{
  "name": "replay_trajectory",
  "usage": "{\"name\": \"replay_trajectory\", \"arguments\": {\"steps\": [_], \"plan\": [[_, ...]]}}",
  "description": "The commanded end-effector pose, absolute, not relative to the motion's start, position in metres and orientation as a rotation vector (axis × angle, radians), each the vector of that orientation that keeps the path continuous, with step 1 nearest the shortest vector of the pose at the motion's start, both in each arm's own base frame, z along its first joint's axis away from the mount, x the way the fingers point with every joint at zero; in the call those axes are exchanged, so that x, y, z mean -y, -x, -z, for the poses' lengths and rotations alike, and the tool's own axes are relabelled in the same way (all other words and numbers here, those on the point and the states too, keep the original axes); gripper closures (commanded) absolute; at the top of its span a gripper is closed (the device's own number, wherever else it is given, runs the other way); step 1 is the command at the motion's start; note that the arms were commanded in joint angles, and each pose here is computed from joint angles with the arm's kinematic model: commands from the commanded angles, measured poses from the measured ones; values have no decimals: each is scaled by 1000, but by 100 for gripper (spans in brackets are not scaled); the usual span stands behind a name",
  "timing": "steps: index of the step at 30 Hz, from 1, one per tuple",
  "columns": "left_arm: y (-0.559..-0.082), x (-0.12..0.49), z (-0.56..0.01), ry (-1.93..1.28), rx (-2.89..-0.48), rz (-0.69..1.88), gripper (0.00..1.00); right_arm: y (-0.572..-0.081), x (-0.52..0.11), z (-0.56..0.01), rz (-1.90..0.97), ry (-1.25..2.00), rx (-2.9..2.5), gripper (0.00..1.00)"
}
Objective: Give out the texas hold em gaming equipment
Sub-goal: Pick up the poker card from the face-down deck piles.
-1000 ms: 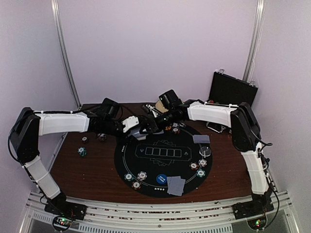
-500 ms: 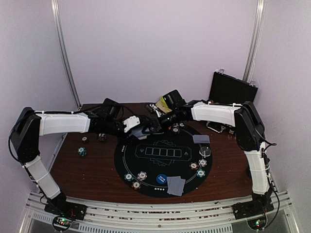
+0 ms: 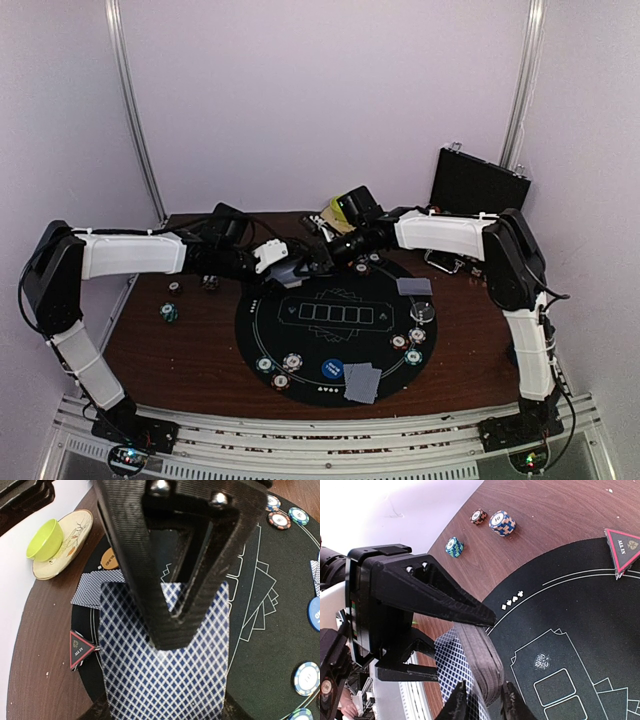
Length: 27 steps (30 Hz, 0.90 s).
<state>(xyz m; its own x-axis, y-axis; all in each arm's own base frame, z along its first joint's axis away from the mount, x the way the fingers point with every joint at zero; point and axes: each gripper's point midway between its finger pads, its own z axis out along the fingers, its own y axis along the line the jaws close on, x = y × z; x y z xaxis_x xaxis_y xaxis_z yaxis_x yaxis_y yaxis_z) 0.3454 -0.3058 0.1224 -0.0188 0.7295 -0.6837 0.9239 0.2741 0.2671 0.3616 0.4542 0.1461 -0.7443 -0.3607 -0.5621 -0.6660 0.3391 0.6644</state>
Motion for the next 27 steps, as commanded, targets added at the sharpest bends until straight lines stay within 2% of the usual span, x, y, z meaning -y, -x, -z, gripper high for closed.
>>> {"name": "replay_trajectory", "arguments": {"steps": [1,6,11,13,15,17,21,25,27], "plan": [[-358,305,-129,-1449,-1772,299,44,-354,-448,-169,-1406,928,-2257,81],[-359,304,-126,-1451,-1777,296,44,-353,-446,-176,-1412,933,-2241,93],[-359,304,-125,-1452,-1780,293,44,-353,-442,-180,-1415,934,-2232,94],[-359,303,-125,-1451,-1781,291,44,-353,-441,-184,-1420,936,-2223,92],[-359,303,-125,-1450,-1779,292,44,-353,-440,-186,-1419,935,-2218,77],[-359,304,-125,-1452,-1780,294,44,-353,-440,-187,-1419,938,-2214,73],[-359,304,-126,-1451,-1780,296,44,-354,-439,-185,-1400,934,-2222,73],[-359,304,-125,-1453,-1781,297,44,-356,-440,-180,-1403,925,-2232,80],[-359,304,-126,-1454,-1776,298,44,-357,-442,-177,-1418,916,-2239,81]]}}
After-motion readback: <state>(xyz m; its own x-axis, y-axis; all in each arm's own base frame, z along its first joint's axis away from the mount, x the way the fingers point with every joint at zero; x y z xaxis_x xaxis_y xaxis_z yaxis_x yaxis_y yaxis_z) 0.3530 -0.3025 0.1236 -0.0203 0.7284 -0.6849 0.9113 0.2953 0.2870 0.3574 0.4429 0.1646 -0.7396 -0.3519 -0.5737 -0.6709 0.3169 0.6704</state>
